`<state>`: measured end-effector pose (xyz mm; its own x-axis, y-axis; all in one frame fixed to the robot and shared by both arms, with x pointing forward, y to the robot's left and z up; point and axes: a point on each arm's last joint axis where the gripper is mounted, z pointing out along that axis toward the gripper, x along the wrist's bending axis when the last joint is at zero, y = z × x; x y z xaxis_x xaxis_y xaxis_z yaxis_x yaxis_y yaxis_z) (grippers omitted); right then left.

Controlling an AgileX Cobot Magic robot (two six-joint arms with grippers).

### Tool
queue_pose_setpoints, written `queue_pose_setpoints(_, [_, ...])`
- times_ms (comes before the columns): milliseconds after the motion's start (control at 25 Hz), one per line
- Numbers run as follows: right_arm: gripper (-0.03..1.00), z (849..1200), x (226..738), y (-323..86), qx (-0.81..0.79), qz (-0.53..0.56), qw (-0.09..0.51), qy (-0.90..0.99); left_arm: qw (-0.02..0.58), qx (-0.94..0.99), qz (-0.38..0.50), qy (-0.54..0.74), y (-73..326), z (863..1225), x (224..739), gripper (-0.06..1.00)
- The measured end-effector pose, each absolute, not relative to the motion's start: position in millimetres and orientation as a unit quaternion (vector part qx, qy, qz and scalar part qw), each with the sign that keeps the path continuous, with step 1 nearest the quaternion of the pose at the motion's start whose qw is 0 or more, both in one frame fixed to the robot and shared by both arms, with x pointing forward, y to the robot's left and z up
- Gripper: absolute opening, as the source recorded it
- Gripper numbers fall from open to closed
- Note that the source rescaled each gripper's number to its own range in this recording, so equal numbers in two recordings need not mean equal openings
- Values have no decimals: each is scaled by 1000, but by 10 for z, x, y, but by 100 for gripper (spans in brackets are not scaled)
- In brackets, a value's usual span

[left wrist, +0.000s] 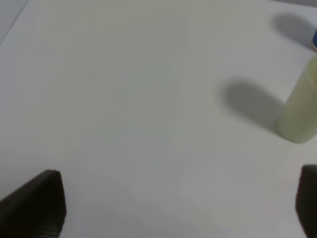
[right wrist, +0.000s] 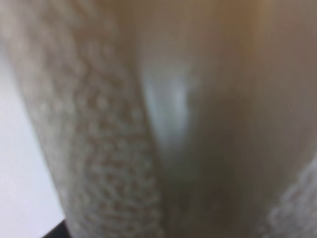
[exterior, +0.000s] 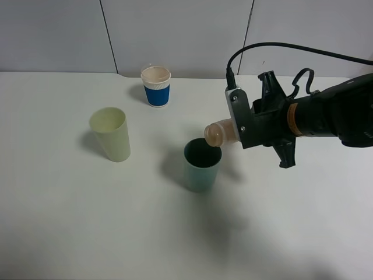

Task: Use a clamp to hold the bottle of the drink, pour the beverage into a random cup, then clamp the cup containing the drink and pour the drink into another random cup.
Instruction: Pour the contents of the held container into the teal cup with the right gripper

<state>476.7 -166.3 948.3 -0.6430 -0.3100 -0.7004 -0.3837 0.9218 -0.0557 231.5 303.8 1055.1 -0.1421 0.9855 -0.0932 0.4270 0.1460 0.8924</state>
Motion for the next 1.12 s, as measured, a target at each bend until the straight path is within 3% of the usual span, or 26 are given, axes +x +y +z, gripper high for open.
queue_pose_setpoints(720, [0, 9496, 4775, -1677, -204, 35, 383, 900, 375, 537, 372, 658, 3038, 10551, 2315, 80])
queue_pose_setpoints(1120, [0, 9719, 4731, -1704, -206, 43, 419, 883, 375, 537, 372, 658, 3038, 10551, 2315, 80])
